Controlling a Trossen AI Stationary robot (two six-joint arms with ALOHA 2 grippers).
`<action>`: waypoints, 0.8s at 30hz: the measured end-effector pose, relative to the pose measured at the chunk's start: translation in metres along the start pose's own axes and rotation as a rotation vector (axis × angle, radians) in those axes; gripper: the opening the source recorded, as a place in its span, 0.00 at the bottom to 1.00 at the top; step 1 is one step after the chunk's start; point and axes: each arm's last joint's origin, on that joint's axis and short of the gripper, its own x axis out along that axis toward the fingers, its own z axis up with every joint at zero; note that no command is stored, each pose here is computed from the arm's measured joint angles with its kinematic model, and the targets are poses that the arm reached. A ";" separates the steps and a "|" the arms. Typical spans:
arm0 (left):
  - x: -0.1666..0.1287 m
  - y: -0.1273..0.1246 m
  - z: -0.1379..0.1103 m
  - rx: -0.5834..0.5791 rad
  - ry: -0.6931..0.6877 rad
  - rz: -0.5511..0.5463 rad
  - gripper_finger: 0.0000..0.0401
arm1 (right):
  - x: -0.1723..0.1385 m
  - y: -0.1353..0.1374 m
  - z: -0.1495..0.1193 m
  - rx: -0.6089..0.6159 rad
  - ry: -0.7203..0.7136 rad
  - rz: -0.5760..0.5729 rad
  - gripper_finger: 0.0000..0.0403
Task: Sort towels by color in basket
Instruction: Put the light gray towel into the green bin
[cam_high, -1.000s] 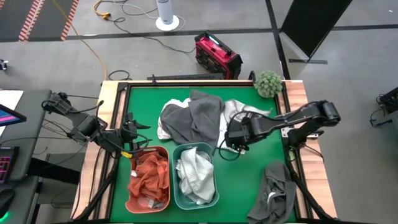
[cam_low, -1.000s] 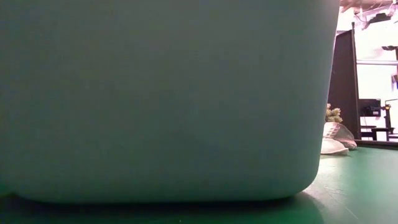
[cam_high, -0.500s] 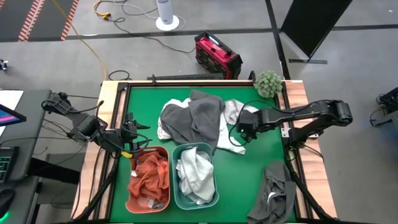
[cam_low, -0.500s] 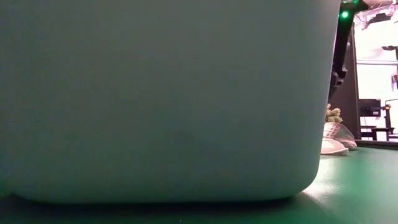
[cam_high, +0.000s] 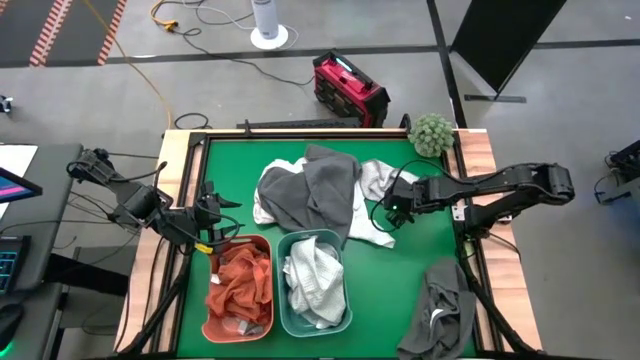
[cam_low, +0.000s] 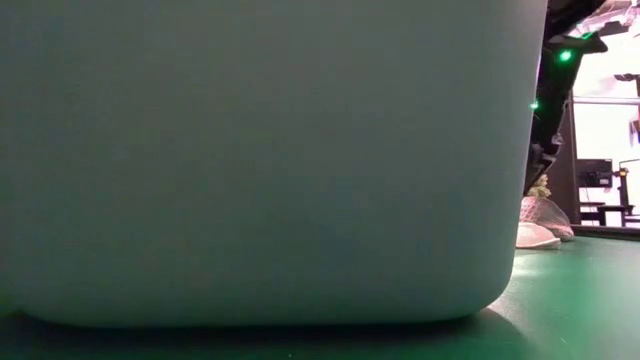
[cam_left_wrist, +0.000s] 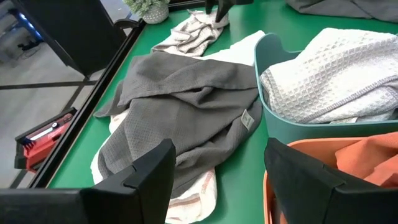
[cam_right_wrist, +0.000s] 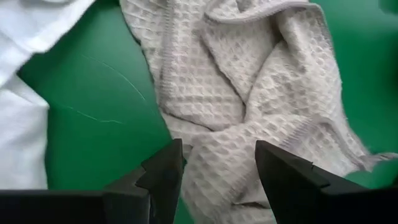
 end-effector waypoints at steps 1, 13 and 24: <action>0.000 0.000 0.000 0.000 0.000 0.000 0.59 | 0.001 0.000 0.000 0.007 -0.006 0.005 0.57; 0.000 0.000 0.000 0.001 0.000 0.000 0.59 | 0.021 0.007 0.008 0.037 0.017 0.009 0.49; 0.000 0.000 0.000 0.010 -0.001 0.000 0.59 | 0.047 0.027 0.019 -0.027 0.026 0.154 0.05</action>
